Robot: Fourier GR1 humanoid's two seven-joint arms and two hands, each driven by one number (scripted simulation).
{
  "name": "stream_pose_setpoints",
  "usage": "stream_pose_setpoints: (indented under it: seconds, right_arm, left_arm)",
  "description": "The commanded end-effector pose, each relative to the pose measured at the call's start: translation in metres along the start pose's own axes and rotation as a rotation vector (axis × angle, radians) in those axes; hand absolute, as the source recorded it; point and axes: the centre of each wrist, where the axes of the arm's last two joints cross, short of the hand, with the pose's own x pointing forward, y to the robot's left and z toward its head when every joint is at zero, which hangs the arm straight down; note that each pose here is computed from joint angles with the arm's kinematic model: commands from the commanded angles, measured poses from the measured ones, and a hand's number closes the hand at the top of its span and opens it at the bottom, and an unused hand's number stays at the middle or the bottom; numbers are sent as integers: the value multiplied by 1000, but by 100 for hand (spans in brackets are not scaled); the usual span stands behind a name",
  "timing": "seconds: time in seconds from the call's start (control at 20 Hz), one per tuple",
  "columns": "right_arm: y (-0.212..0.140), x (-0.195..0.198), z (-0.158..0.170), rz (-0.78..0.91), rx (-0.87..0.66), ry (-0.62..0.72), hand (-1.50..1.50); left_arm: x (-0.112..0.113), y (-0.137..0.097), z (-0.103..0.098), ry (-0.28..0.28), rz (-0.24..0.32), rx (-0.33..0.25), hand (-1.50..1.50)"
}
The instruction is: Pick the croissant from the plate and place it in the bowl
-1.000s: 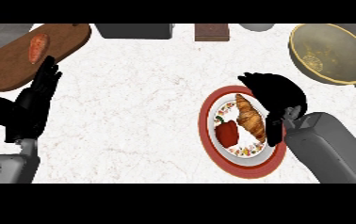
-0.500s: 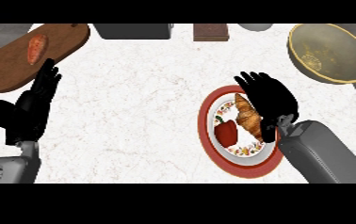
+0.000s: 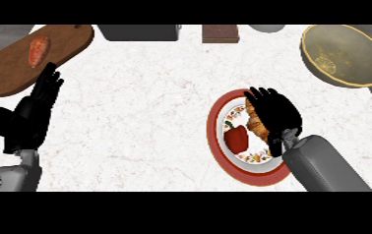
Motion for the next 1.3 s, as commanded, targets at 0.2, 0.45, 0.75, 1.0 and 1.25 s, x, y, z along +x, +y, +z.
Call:
stream_pose_setpoints:
  seconds: [0.2, 0.45, 0.75, 1.0, 1.25]
  right_arm:
    - [23, -1, -19, -4, -20, 13, -150]
    - [33, 1, -14, 3, 1, 30, -150]
    - [23, 10, -47, 2, 43, -67, 150]
    - [38, -4, -51, -46, 31, -86, 150]
    - [36, 11, -69, -16, -1, -86, 150]
  left_arm:
    - [0, -8, -4, 7, 0, 4, 0]
    - [4, 14, 4, -7, 2, -9, 0]
    - [-1, -12, -1, -9, -1, -16, 0]
    - [18, -3, -8, 1, 4, 0, 0]
    - [4, -13, -16, -8, -1, -2, 0]
